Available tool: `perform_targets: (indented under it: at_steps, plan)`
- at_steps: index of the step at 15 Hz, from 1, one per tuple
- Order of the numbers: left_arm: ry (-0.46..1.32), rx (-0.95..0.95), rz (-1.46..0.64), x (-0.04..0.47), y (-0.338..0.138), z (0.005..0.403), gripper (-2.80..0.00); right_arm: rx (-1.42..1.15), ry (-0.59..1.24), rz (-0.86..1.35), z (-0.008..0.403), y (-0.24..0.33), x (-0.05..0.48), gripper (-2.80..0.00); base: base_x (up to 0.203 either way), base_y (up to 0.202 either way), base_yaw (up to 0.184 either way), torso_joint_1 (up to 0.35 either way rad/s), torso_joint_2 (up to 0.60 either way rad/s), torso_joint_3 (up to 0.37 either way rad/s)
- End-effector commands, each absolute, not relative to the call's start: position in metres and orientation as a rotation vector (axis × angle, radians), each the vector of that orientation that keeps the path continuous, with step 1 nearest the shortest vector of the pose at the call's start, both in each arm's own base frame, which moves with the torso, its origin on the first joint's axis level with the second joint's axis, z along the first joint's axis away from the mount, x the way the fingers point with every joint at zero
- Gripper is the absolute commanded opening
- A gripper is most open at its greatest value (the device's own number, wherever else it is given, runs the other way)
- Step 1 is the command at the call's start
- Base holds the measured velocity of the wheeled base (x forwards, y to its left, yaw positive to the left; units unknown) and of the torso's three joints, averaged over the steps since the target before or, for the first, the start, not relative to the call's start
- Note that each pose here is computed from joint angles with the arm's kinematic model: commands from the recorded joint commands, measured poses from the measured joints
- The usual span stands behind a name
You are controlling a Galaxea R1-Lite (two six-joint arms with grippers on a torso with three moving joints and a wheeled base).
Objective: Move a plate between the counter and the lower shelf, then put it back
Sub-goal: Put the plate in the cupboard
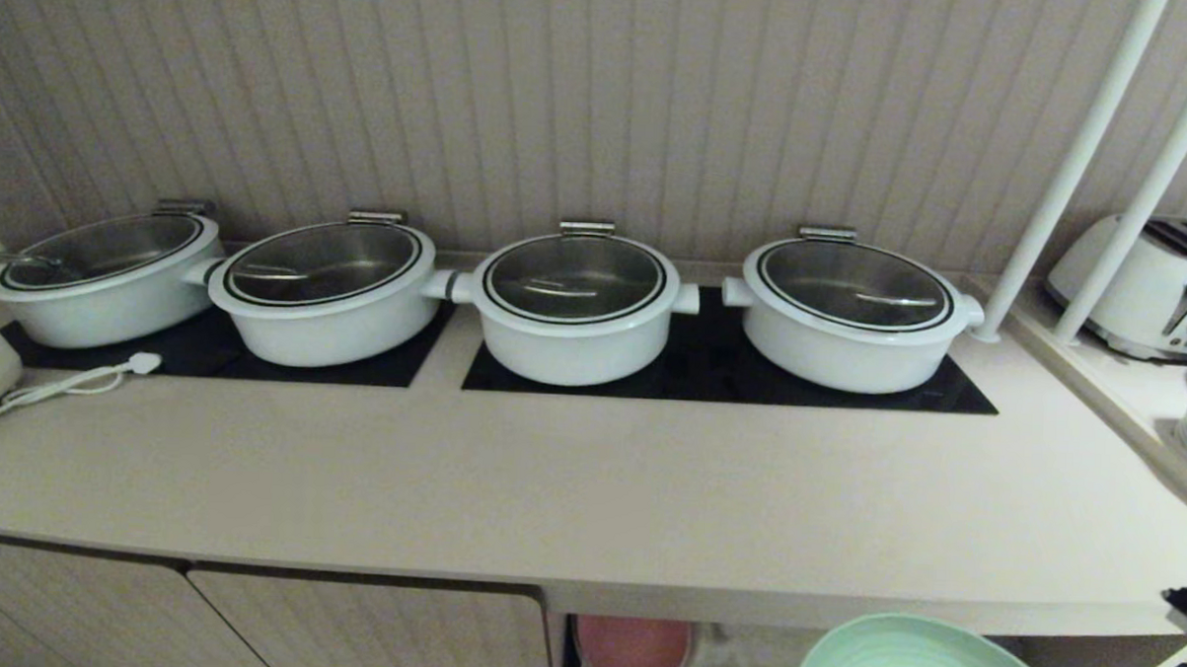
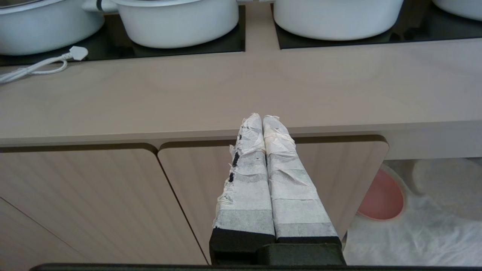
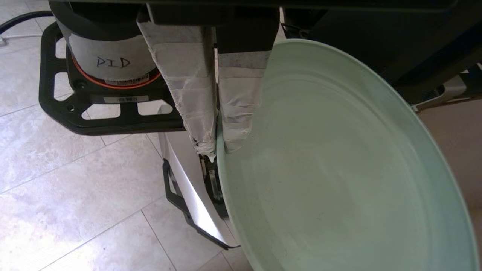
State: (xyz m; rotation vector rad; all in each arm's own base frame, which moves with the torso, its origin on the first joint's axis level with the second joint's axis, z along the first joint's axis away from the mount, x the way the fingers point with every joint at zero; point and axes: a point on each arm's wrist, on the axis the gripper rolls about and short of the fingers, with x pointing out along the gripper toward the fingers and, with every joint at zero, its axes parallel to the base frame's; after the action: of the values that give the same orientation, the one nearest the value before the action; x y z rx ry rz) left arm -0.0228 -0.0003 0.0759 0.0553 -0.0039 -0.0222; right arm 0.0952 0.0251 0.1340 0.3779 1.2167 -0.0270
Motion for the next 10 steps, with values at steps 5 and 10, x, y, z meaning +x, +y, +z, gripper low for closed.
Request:
perform_targets:
  at_steps: [5, 10]
  plan:
    - [-0.005, 0.055, -0.021, -0.0228, -0.0003, 0.076, -2.8, 0.38, 1.225, -0.03, 0.1312, 0.024, 0.0908, -2.8, 0.0, 0.0, 0.0, 0.0, 0.0, 0.0]
    - [-0.005, 0.055, -0.021, -0.0228, -0.0003, 0.076, -2.8, 0.381, 1.224, -0.032, 0.1299, 0.0234, 0.0886, -2.8, 0.001, -0.15, -0.001, 0.004, 0.0, 0.003]
